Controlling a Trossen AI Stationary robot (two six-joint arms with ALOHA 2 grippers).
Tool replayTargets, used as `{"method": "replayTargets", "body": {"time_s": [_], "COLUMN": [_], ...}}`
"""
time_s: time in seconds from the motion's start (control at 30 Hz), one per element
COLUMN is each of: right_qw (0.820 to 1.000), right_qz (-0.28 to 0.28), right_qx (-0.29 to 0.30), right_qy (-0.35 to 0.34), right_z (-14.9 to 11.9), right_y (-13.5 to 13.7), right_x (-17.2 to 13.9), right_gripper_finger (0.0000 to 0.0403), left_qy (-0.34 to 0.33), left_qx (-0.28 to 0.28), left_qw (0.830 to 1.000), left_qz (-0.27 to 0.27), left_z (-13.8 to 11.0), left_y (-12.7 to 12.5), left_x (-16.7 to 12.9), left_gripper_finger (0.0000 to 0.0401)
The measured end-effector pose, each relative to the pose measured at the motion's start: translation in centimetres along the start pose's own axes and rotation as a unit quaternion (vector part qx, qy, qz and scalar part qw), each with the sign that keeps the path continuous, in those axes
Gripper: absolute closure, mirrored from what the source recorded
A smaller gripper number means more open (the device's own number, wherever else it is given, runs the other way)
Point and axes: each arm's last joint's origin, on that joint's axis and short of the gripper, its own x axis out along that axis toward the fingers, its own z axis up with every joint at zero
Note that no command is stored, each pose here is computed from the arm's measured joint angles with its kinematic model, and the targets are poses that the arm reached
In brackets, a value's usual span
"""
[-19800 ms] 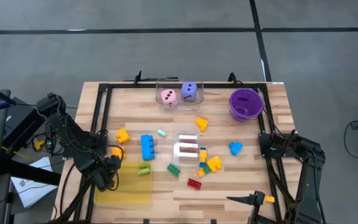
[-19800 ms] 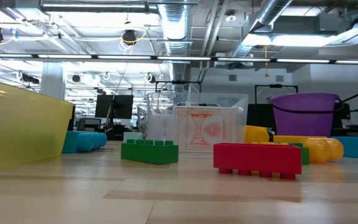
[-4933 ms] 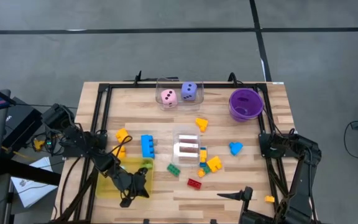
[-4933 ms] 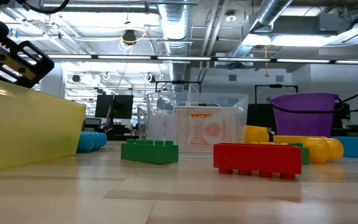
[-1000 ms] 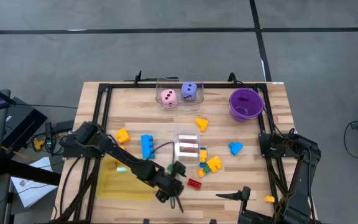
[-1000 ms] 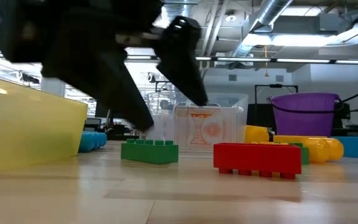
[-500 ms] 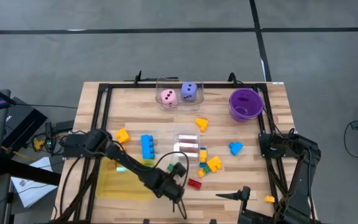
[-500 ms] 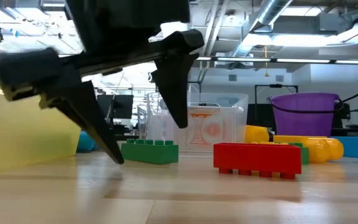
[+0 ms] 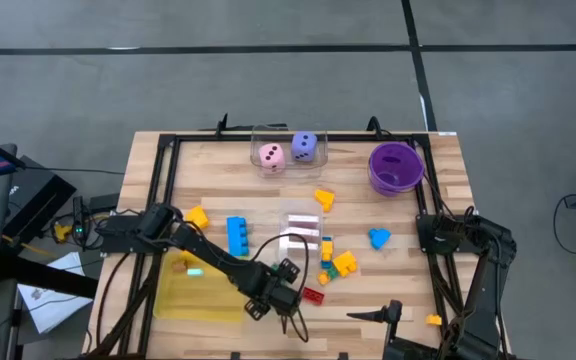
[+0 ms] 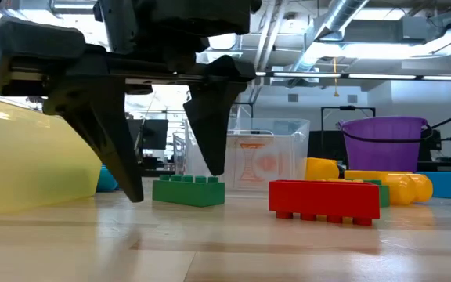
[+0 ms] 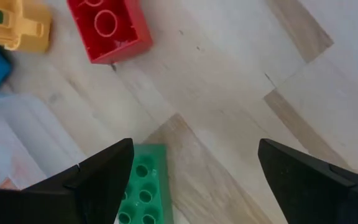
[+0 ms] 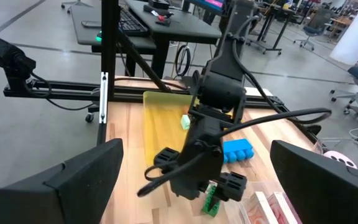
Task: Pick & Place Toys
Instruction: Put the green game piece into the yellow bin
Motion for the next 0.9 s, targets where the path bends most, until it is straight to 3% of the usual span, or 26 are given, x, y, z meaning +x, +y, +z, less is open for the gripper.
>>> {"method": "replayTargets", "body": {"time_s": [0.53, 0.9], "right_qw": [1.000, 1.000], "right_qz": [0.000, -0.001], "right_qx": [0.000, 0.000], "right_qy": [0.000, 0.000], "right_z": [0.01, 0.01], "right_y": [-0.01, -0.02], "right_x": [0.03, 0.06], "right_gripper_finger": [0.0003, 0.0003], "left_qy": [0.020, 0.017], "left_qx": [-0.024, -0.058], "left_qw": [0.999, 0.998], "left_qz": [0.021, -0.006], "left_z": [-0.09, -0.20], "left_y": [-0.73, -0.67], "left_x": [-0.19, -0.15], "left_gripper_finger": [0.0061, 0.0061]}}
